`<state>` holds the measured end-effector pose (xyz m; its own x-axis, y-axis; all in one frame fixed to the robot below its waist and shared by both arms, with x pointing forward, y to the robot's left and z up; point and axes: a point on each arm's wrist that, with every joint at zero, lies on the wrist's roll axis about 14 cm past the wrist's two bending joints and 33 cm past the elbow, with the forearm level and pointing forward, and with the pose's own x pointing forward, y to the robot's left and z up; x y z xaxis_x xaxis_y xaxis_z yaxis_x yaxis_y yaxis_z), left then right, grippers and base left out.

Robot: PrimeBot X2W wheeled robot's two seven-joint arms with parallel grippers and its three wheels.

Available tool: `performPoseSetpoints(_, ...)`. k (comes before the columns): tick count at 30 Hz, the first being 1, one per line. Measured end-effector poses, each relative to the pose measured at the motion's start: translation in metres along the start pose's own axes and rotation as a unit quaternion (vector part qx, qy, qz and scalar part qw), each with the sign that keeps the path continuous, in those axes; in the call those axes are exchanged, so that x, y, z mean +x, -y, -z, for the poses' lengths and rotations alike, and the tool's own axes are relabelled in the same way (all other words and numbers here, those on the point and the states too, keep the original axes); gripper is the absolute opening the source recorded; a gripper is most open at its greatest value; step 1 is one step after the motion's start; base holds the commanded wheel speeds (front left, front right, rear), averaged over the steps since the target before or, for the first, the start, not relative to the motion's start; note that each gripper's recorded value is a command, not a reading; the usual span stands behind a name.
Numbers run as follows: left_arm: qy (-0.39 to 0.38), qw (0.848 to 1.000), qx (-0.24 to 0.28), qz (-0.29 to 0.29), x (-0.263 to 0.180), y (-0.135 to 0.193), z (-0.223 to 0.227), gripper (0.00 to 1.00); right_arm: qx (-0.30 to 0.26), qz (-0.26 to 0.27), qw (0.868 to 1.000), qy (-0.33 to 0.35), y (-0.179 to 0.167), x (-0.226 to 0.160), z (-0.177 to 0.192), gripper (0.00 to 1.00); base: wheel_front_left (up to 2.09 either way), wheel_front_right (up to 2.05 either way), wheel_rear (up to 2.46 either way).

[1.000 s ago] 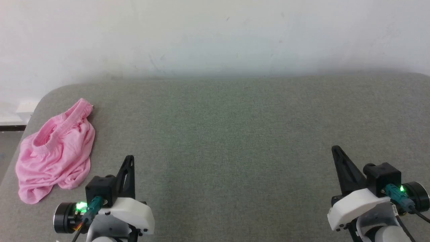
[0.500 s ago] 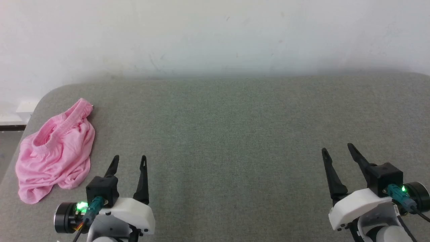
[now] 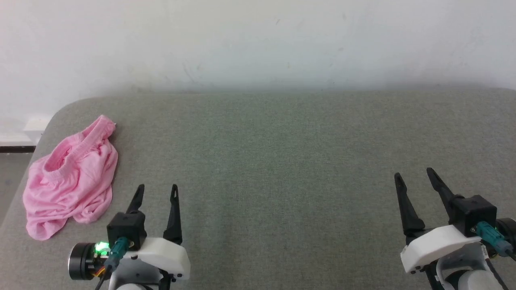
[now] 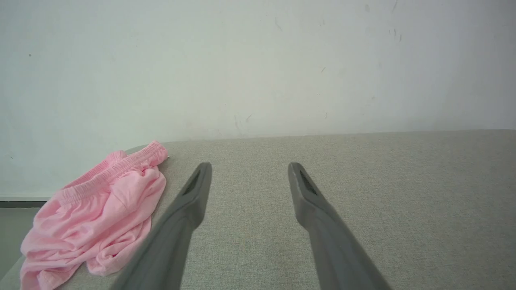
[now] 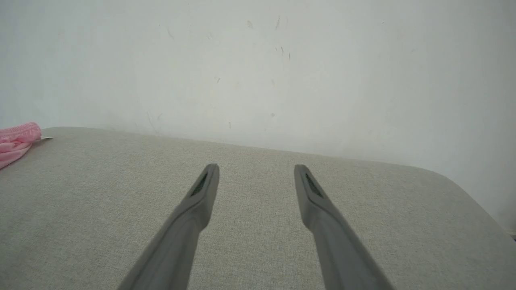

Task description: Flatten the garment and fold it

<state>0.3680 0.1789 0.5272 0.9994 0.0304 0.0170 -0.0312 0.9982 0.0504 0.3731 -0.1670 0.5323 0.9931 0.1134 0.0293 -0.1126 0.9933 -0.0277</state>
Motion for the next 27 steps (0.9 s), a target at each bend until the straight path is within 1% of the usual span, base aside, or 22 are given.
performPoseSetpoints(13,0.011,0.999,0.004,-0.040,-0.010,-0.020,-0.002,1.00,0.006,-0.024,1.000,0.014,-0.015,0.012,-0.003,1.00,0.00,0.00,0.00)
performPoseSetpoints(27,0.023,0.994,0.011,-0.110,-0.033,-0.057,-0.005,1.00,0.014,-0.071,0.997,0.031,-0.046,0.030,-0.008,1.00,0.00,0.00,0.00)
